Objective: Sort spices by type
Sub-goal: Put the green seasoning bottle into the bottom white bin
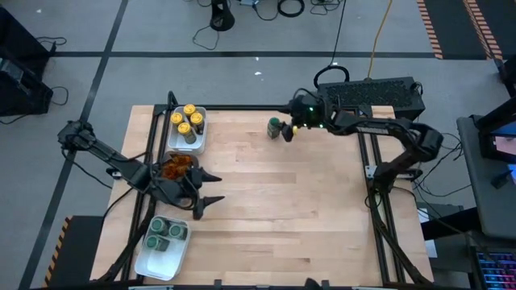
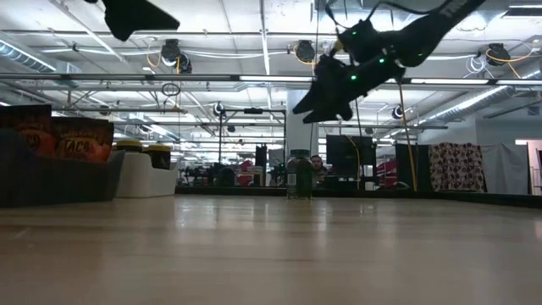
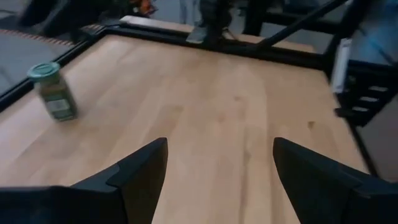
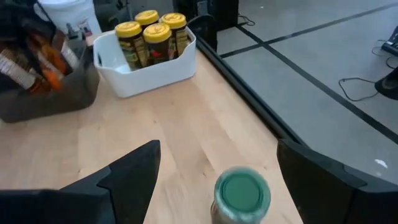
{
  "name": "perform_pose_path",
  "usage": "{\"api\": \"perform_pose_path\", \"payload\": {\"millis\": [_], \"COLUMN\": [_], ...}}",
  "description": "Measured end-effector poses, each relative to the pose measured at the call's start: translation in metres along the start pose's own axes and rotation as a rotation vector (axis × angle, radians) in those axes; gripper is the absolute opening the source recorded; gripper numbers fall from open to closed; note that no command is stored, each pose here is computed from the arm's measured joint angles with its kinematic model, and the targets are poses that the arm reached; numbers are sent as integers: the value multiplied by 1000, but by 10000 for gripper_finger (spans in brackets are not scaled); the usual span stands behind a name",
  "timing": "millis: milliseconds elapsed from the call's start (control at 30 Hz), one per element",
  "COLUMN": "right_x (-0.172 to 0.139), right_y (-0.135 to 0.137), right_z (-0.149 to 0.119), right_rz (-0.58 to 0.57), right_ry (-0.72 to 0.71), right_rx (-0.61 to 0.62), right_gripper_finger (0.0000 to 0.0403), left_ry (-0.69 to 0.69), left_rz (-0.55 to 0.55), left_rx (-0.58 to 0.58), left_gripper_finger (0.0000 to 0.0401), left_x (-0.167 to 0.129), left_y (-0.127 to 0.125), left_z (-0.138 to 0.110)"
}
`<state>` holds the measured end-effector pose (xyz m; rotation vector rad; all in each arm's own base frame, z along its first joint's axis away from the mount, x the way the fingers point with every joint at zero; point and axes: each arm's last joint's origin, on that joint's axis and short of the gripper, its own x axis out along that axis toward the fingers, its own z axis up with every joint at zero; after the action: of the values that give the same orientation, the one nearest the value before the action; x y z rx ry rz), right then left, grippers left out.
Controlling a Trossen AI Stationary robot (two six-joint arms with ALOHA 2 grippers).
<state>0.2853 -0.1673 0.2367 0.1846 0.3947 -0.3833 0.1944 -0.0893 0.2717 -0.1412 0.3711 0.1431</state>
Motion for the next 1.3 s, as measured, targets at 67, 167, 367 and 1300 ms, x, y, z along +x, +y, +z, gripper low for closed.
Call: {"api": "perform_pose_path", "payload": {"millis": [67, 167, 367, 1300], "right_x": [9, 24, 45, 60], "right_y": [-1, -4, -10, 9], "right_z": [2, -2, -9, -26], "right_rz": [0, -2, -72, -187], "right_ry": [7, 42, 82, 166], "right_rx": [5, 10, 12, -27], "right_gripper_finger": [306, 306, 306, 306], "left_ry": [-13, -14, -11, 41], "left_rz": [-30, -51, -77, -188], "left_rx": [8, 28, 83, 335], "left_gripper_finger": [295, 295, 295, 295], "left_x": [-1, -2, -5, -7], "left_y": [-2, -4, -9, -9], "left_z": [2, 2, -1, -4]}}
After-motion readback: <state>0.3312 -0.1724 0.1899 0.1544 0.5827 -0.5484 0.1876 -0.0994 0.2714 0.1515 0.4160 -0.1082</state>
